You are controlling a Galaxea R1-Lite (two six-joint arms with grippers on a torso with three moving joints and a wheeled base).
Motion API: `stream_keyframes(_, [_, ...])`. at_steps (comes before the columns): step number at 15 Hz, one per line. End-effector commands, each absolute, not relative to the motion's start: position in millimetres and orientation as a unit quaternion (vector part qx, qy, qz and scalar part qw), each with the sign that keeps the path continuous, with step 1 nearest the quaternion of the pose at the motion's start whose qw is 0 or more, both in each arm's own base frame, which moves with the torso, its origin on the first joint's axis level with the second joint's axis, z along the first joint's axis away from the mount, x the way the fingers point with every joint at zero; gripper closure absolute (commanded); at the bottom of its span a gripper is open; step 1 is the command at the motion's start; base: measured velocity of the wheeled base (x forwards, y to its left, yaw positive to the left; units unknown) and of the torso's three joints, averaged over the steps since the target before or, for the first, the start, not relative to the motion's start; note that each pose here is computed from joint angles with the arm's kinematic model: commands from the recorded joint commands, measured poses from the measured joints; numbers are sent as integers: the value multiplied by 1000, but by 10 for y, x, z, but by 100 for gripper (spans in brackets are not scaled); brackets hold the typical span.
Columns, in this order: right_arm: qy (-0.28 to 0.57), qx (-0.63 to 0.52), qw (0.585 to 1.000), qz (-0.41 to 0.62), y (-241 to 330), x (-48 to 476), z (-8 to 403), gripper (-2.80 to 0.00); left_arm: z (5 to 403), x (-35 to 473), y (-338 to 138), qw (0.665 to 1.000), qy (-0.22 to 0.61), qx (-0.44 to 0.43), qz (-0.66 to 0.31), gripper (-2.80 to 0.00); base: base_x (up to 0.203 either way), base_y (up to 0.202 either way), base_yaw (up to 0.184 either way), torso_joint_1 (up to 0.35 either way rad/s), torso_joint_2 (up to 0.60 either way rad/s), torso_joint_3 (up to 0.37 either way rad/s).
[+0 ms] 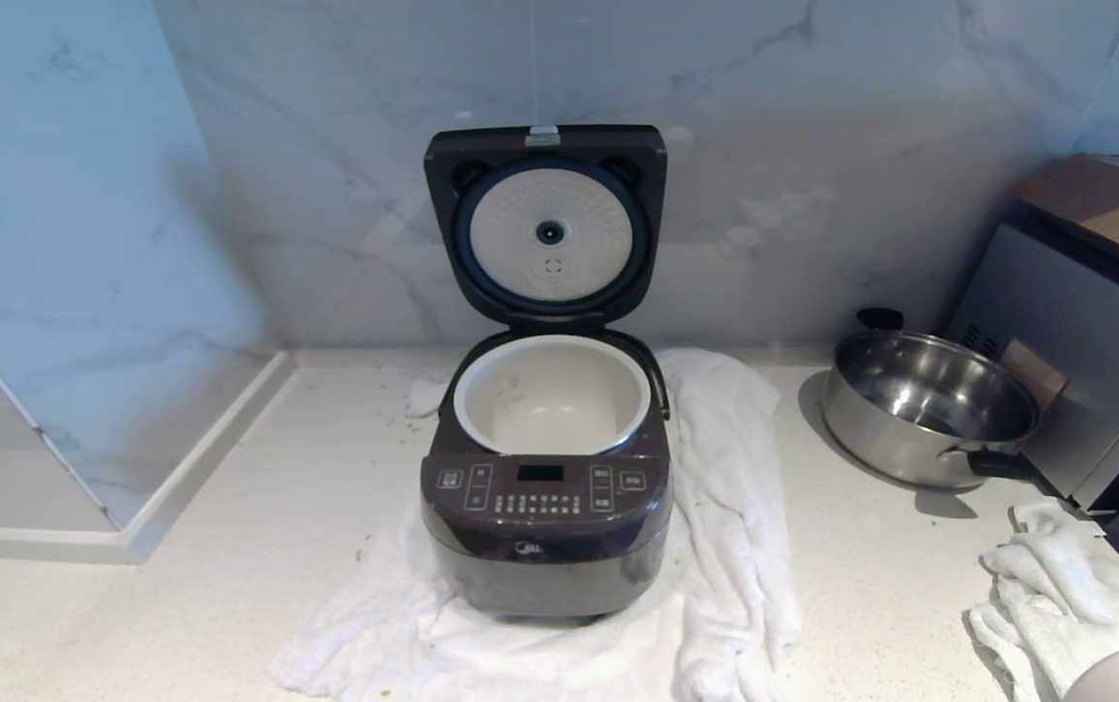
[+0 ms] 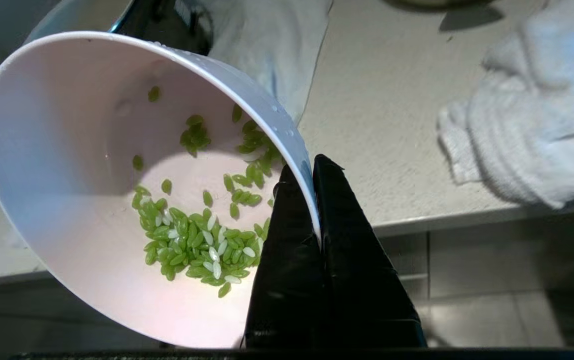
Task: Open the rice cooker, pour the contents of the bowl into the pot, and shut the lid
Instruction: Place the bowl on the table
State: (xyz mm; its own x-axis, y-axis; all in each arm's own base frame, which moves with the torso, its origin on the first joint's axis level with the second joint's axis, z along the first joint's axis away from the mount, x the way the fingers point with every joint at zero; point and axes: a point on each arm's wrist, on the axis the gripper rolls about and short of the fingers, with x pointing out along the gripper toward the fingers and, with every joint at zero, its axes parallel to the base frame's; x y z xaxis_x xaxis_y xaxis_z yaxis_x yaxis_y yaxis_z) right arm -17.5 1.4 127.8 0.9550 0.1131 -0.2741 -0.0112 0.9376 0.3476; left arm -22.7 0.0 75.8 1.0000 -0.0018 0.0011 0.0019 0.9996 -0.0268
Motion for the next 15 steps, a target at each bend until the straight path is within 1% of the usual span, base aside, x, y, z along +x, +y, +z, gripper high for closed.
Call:
stream_keyframes(1, [255, 194, 947, 30, 34, 159, 1448, 0, 750, -224, 0, 1000, 1, -14, -1, 0, 0, 0, 0, 0, 0, 0])
stream_keyframes(4, [347, 208, 914, 31, 60, 494, 1533, 0, 753, -225, 0, 1000, 1, -14, -1, 0, 0, 0, 0, 0, 0, 0])
stream_keyframes(8, [427, 224, 874, 52, 98, 744, 1687, 0, 751, -224, 0, 1000, 1, -14, -1, 0, 0, 0, 0, 0, 0, 0])
stream_keyframes(10, [441, 222, 866, 77, 128, 733, 1783, 0, 753, -224, 0, 1000, 1, -14, -1, 0, 0, 0, 0, 0, 0, 0])
stream_keyframes(13, [483, 215, 842, 104, 179, 748, 1875, 0, 752, -224, 0, 1000, 1, -14, -1, 0, 0, 0, 0, 0, 0, 0])
stream_keyframes(15, [481, 214, 843, 111, 185, 736, 1904, 0, 750, -225, 0, 1000, 1, -14, -1, 0, 0, 0, 0, 0, 0, 0])
